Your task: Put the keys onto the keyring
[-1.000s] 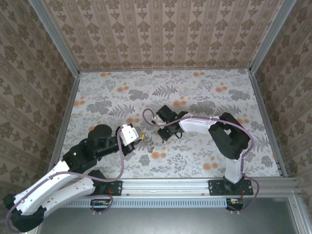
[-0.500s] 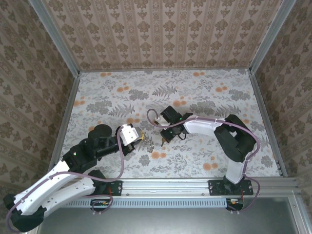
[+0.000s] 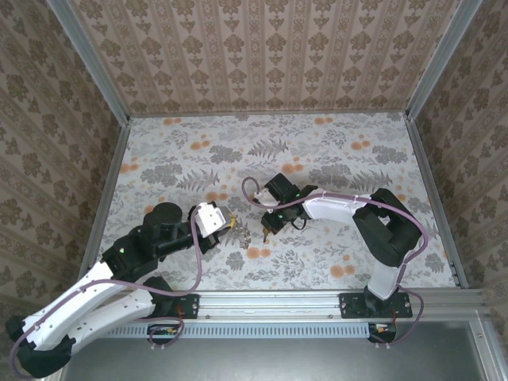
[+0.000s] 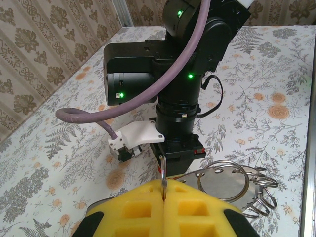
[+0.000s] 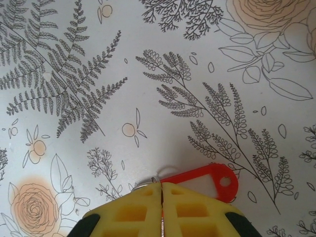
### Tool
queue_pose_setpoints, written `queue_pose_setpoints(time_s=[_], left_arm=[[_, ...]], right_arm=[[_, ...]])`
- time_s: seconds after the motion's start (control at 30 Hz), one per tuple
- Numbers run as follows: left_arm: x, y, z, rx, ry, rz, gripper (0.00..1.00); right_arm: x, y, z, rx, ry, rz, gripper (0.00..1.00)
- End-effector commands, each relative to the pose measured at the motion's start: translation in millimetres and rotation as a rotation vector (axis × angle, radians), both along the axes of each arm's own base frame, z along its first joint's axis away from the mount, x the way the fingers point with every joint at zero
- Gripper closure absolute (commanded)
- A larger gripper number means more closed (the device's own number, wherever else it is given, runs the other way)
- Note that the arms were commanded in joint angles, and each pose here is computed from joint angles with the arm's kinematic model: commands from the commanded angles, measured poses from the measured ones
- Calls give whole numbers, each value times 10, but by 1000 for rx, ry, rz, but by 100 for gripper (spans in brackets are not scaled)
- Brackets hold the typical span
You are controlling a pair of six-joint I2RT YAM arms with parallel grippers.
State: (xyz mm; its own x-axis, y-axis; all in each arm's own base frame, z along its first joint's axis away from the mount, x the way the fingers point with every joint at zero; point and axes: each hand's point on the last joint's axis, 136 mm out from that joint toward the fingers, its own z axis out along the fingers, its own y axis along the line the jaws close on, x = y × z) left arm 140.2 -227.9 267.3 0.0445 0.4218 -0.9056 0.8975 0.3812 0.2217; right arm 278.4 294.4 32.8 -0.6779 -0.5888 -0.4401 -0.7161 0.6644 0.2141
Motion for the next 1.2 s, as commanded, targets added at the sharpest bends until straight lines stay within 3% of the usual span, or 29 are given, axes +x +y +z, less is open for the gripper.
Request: queue_pose_setpoints(time_s=[0.0, 0.53, 0.8, 0.93, 1.17], left_arm=[[-6, 3, 276, -70, -29, 0, 100], [-14, 13, 296, -76, -34, 1, 100], [-14, 19, 306, -74, -37, 2, 100], [-19, 20, 302, -67, -34, -1, 100], [-110, 4, 371, -63, -41, -58, 100]], right_arm=[[-49, 22, -30, 26, 27, 8, 89], [-62, 16, -161, 4, 57, 10, 84], [-56, 18, -84, 14, 40, 12, 95], [-63, 36, 100, 56, 3, 21, 99], [-187, 149, 926, 328, -198, 95, 100]])
